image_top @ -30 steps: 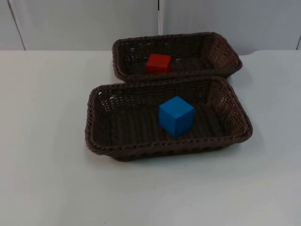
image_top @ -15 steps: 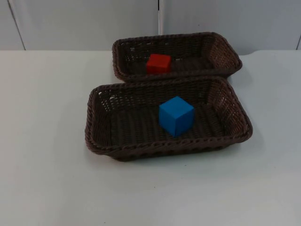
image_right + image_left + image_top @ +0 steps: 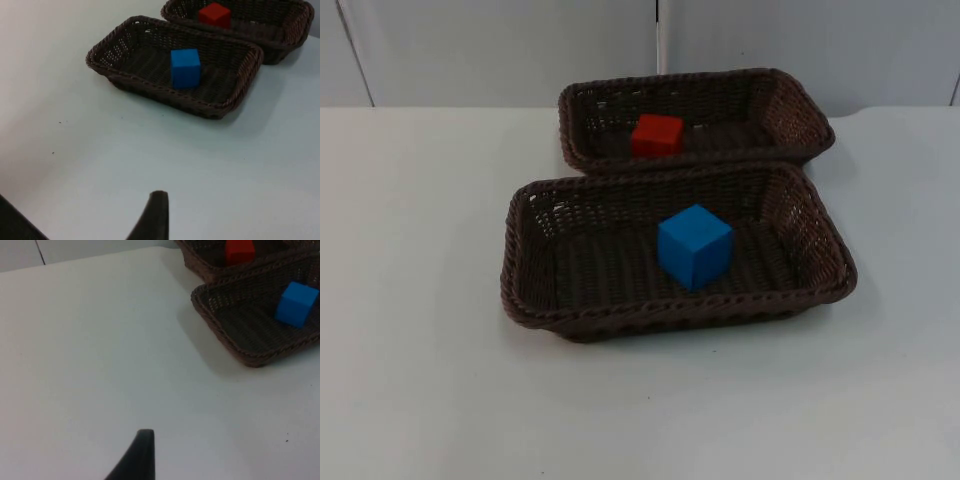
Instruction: Pick up one cube with the left hand and place it into the upper basket. Pick up one cube with the right hand and place it into the lower basket.
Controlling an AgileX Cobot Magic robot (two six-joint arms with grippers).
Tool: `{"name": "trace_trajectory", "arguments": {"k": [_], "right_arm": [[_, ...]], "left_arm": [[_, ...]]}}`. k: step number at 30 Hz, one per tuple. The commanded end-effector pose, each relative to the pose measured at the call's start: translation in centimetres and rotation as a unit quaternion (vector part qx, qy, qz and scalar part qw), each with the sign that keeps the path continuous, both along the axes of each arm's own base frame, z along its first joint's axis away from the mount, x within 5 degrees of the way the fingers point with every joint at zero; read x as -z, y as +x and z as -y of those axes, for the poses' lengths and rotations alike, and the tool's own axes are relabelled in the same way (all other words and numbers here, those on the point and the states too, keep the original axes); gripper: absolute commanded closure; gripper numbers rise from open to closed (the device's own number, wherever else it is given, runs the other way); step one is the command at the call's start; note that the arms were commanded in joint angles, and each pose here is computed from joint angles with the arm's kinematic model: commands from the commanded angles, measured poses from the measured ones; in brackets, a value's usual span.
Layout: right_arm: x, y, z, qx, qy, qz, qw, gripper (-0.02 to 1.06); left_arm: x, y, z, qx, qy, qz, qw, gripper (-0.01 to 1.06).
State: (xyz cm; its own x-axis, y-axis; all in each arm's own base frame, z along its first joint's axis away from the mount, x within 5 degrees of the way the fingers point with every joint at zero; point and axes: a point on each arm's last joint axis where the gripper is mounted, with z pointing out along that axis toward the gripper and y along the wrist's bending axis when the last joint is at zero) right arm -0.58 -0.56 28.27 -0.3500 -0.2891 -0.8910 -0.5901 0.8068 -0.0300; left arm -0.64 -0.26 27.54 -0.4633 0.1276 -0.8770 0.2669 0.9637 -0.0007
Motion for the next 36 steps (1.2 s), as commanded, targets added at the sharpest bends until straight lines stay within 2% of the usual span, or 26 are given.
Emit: {"name": "trace_trajectory", "arguments": {"k": [1, 7, 9, 10, 12, 36], "right_arm": [[0.27, 0.05, -0.04, 0.001, -0.002, -0.002, 1.0, 0.23], [0.26, 0.05, -0.04, 0.001, -0.002, -0.002, 1.0, 0.22], [0.26, 0.05, -0.04, 0.001, -0.001, -0.003, 1.0, 0.13], [0.26, 0.05, -0.04, 0.001, -0.001, -0.003, 1.0, 0.13], [0.26, 0.05, -0.04, 0.001, -0.001, -0.003, 1.0, -0.01], [0.26, 0.06, -0.02, 0.007, 0.002, -0.005, 1.0, -0.01]], "left_arm": [[0.08, 0.08, -0.02, -0.003, 0.0, 0.004, 1.0, 0.06], [0.08, 0.08, -0.02, -0.003, 0.0, 0.004, 1.0, 0.06], [0.08, 0.08, -0.02, -0.003, 0.0, 0.004, 1.0, 0.06], [0.08, 0.08, -0.02, -0.003, 0.0, 0.004, 1.0, 0.06], [0.08, 0.08, -0.02, -0.003, 0.0, 0.004, 1.0, 0.06], [0.08, 0.08, -0.02, -0.003, 0.0, 0.004, 1.0, 0.06]]}}
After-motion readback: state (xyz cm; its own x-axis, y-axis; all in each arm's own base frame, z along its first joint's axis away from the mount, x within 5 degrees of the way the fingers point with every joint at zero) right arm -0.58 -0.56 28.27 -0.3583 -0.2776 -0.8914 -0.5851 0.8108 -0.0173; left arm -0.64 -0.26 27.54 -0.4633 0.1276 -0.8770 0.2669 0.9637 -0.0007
